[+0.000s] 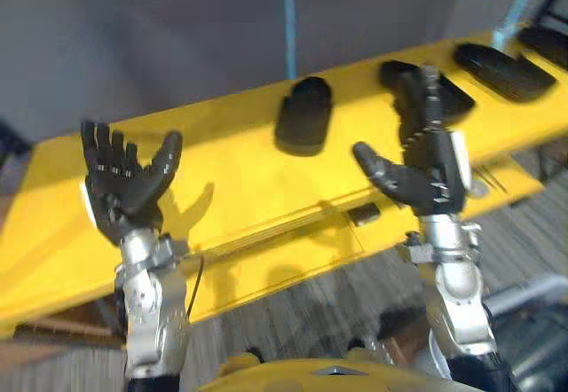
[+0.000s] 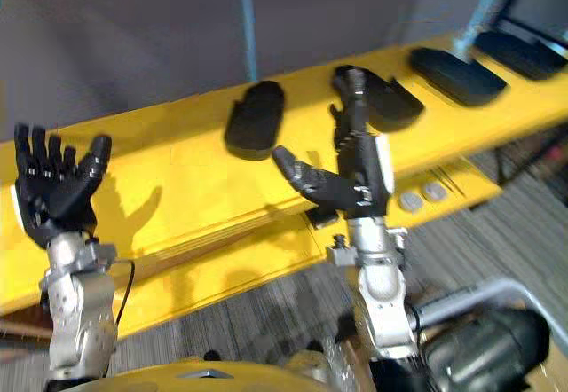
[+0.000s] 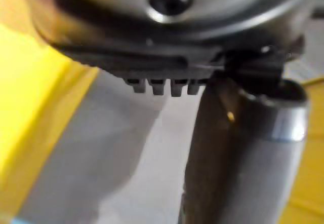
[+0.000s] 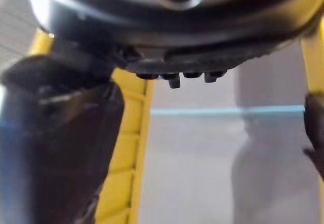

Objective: Walk over and take three plastic housings, then place them on the shelf

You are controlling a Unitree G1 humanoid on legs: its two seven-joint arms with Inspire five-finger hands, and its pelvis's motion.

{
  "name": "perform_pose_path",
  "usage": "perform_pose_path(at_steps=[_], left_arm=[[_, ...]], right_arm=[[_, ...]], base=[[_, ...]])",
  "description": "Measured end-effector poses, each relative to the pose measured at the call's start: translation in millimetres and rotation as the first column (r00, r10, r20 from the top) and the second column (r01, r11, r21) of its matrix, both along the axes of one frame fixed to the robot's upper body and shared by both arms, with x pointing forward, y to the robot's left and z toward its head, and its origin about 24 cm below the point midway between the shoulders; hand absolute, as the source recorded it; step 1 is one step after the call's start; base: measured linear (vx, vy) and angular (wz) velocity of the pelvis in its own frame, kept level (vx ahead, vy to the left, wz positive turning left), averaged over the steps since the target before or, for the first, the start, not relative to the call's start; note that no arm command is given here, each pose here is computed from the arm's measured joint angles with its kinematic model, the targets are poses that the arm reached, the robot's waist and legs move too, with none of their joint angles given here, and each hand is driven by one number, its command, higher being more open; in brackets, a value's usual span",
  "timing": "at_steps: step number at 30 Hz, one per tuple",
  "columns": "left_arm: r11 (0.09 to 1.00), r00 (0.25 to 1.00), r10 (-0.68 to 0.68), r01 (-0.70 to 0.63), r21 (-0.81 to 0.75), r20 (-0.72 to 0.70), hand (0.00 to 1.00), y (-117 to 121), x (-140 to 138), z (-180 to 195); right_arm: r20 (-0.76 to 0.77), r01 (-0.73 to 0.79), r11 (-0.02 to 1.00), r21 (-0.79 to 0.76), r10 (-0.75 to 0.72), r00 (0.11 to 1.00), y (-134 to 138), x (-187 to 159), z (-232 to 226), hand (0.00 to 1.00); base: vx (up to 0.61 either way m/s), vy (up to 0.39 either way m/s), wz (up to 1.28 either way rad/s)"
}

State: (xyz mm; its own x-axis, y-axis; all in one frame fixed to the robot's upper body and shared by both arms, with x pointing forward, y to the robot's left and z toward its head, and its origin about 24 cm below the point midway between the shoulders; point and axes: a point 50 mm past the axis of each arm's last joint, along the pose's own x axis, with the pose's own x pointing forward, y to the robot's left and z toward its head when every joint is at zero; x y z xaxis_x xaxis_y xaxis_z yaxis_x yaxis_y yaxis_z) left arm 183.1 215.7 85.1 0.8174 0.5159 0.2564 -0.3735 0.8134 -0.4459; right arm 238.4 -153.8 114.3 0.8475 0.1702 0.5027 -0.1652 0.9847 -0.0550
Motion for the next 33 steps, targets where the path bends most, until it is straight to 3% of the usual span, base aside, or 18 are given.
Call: perform_pose_path(at_steps=[5,10,16,20,24,30,33], left_arm=[[0.99,0.995,-0.094,0.09,0.109,0.029,1.0,-10,-13,11],[0.973,0.983,-0.174,0.162,0.164,0.059,1.0,-15,-13,17],[0.966,0.974,-0.217,0.205,0.156,0.06,1.0,-17,-16,14],[0.953,0.95,-0.302,0.299,0.044,0.084,1.0,-20,-16,7],[0.937,0.935,-0.35,0.349,0.027,0.057,1.0,-27,-14,-3],[0.926,0.925,-0.376,0.378,-0.023,0.052,1.0,-32,-13,-10],[0.924,0.924,-0.38,0.381,-0.034,0.042,1.0,-34,-13,-13]], right_arm=[[-0.127,-0.125,0.988,-0.089,0.113,0.985,38,30,-8,1.0],[-0.193,-0.121,0.988,-0.1,0.1,0.976,47,52,-14,1.0],[-0.296,-0.028,0.997,-0.071,0.006,0.955,67,74,-25,1.0],[-0.389,0.119,0.985,-0.128,-0.16,0.907,81,81,-50,1.0],[-0.452,0.139,0.976,-0.167,-0.201,0.869,92,83,-66,1.0],[-0.463,0.137,0.965,-0.225,-0.23,0.856,100,86,-69,1.0],[-0.45,0.212,0.95,-0.229,-0.296,0.843,99,89,-66,1.0]], base=[[-0.06,-0.021,0.38],[0.0,-0.006,0.1],[0.02,-0.014,0.11],[0.0,-0.001,0.08],[-0.03,-0.002,0.04],[0.0,0.0,0.0],[0.0,0.0,0.0]])
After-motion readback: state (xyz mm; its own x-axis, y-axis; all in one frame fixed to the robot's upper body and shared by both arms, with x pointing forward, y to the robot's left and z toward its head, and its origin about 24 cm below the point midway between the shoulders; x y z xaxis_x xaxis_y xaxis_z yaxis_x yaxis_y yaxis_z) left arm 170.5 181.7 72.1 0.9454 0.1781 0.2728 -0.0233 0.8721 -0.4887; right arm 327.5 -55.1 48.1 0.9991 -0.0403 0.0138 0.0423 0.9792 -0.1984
